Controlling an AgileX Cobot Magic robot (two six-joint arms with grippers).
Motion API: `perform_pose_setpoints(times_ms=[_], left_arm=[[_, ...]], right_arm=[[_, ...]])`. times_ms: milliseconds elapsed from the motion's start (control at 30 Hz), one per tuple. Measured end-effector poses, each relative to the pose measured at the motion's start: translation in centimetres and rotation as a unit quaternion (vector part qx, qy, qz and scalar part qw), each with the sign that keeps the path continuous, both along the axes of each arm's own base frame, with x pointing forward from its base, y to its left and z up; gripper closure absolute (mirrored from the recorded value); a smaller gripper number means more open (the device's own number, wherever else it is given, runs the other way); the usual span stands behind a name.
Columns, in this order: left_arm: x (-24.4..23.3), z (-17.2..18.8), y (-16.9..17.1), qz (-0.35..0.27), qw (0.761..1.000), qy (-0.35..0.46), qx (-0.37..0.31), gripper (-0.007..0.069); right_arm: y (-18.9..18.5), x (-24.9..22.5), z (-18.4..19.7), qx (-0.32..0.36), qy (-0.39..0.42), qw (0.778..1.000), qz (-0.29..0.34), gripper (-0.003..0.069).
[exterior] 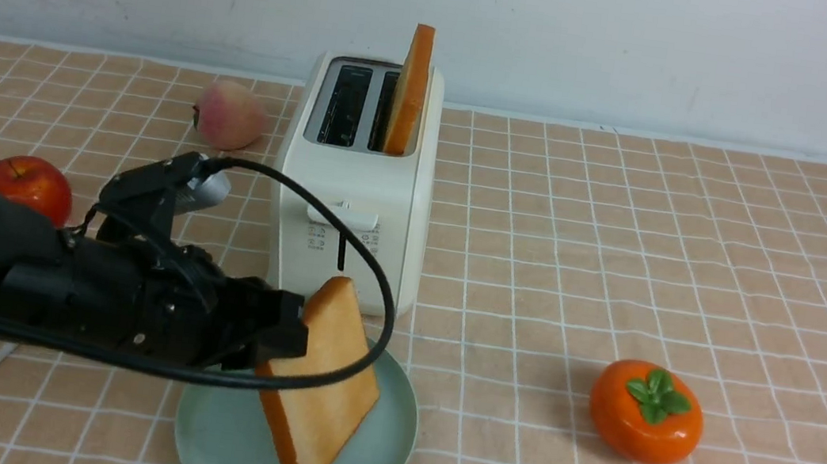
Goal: Take toasted bread from bread machine on light coffee tablecloth place on plate.
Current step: 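Place the slice of bread on the plate with the left gripper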
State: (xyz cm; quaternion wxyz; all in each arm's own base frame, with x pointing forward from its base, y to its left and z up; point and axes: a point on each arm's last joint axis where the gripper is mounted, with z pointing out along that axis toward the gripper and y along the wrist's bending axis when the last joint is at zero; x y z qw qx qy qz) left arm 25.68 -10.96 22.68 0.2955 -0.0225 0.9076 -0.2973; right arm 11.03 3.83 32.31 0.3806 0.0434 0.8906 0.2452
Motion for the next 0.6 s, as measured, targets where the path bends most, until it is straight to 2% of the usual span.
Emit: perform_pose_setpoints(times_ms=[100, 200, 333, 433, 600], left_arm=[[0.2, -0.2, 0.4, -0.016, 0.999, -0.026, 0.045, 0.0308], [0.2, -0.3, 0.6, -0.022, 0.997, -0.032, 0.07, 0.0304], [0.2, -0.5, 0.9, -0.019, 0.995, -0.027, 0.092, 0.0342], [0.1, -0.6, 1.2, -0.004, 0.995, -0.013, 0.099, 0.0396], [-0.4, -1.0, 1.7, -0.012, 0.991, 0.026, 0.132, 0.0584]], right_arm=[[0.0, -0.1, 0.4, -0.001, -0.001, 1.0, 0.003, 0.059], [0.0, -0.1, 1.5, -0.009, -0.007, 1.0, 0.01, 0.0587], [0.0, 0.0, 3.4, -0.02, -0.014, 0.999, 0.02, 0.0587], [0.2, 0.1, 5.0, -0.022, -0.017, 0.999, 0.031, 0.0585], [0.4, 1.8, 6.8, -0.023, 0.007, 0.999, 0.049, 0.0584]])
